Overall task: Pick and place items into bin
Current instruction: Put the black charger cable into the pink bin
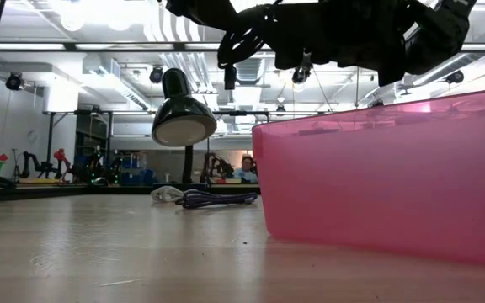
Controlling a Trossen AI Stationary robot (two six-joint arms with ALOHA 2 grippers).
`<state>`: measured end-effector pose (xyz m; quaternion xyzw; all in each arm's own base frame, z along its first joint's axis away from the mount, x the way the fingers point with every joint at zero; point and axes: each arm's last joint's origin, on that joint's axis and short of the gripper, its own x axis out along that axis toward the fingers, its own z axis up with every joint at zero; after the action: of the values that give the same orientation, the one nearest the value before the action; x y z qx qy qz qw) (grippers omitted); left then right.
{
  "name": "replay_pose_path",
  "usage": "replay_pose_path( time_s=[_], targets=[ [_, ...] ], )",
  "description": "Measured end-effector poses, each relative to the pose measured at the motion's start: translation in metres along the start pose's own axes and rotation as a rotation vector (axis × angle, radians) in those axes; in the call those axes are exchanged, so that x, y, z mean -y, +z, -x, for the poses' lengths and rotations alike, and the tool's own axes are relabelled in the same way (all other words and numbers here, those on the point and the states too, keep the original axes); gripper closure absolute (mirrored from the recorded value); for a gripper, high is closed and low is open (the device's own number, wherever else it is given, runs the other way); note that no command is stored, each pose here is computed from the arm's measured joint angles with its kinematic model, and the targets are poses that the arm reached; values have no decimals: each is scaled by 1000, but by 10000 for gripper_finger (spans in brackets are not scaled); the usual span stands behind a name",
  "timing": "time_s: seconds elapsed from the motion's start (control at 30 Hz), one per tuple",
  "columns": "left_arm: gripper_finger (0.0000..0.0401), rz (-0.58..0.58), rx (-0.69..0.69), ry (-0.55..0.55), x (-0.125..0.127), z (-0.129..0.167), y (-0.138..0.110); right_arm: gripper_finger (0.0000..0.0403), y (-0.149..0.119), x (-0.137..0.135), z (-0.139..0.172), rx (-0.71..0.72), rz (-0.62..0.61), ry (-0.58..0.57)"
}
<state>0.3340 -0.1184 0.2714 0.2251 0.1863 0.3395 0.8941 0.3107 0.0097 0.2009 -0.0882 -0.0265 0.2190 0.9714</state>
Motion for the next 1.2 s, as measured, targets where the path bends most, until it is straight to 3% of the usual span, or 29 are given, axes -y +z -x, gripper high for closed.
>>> replay_pose_path(
  time_s=[0.27,0.5,0.97,1.2],
  targets=[
    [388,4,-7,11,-2,-5,0,183,2,0,0,5,12,-3],
    [388,6,-9,15,-3,-6,-1,211,6,2,-3,16,-10,-5],
    [388,6,-9,8,-3,-6,-1,333,9,4,-7,-1,-39,2],
    [387,5,-9,4,-3,-7,-1,390,8,4,-7,-10,7,5]
  ],
)
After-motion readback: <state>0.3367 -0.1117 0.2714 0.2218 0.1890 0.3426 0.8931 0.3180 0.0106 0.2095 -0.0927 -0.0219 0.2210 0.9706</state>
